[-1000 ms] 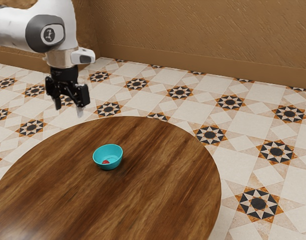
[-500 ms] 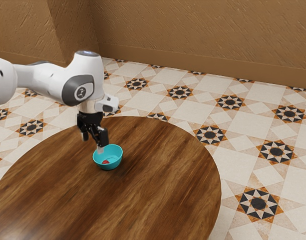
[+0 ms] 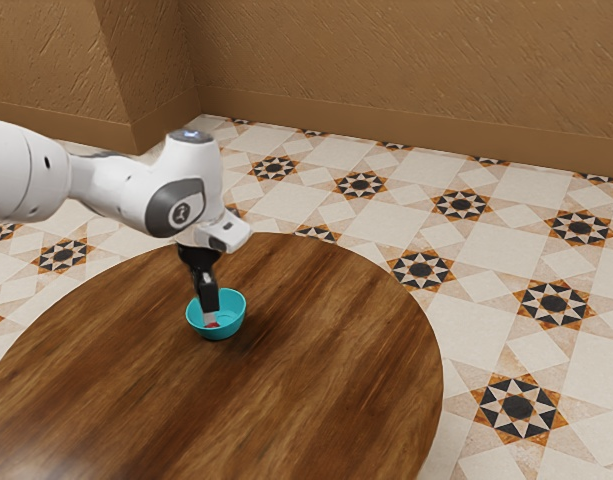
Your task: Take strawberry from the bowl
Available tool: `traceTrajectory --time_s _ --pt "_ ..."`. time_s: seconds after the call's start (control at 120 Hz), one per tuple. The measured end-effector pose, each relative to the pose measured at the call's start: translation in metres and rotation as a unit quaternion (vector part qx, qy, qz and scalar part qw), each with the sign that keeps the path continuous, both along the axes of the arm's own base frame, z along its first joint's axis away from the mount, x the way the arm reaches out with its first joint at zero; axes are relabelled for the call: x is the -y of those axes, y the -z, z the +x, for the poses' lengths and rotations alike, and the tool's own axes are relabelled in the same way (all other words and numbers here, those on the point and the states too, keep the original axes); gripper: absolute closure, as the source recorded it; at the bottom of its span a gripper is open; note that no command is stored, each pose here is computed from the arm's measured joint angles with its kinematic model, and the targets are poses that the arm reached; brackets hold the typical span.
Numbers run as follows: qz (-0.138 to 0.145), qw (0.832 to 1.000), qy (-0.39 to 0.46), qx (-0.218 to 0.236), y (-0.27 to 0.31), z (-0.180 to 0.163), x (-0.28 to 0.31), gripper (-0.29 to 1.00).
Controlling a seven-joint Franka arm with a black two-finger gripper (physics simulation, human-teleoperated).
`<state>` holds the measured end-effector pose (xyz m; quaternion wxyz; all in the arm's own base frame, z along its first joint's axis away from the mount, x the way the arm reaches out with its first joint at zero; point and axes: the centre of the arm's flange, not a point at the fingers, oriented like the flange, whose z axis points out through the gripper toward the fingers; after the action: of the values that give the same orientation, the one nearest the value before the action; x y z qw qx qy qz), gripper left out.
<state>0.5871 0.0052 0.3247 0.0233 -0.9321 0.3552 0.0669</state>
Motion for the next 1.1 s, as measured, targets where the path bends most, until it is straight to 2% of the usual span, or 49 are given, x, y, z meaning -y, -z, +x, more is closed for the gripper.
traceTrajectory --time_s 0.25,0.467,0.625,1.1 --pt "-0.004 0.996 0.088 0.014 0.004 0.003 0.000 0.01" --pt "-0.011 0.991 0.132 0.016 0.005 0.002 -0.002 0.21" --pt "-0.014 0.988 0.155 0.015 0.007 0.002 -0.004 0.28" --pt "-0.015 0.979 0.205 0.012 0.034 0.016 -0.021 0.32"
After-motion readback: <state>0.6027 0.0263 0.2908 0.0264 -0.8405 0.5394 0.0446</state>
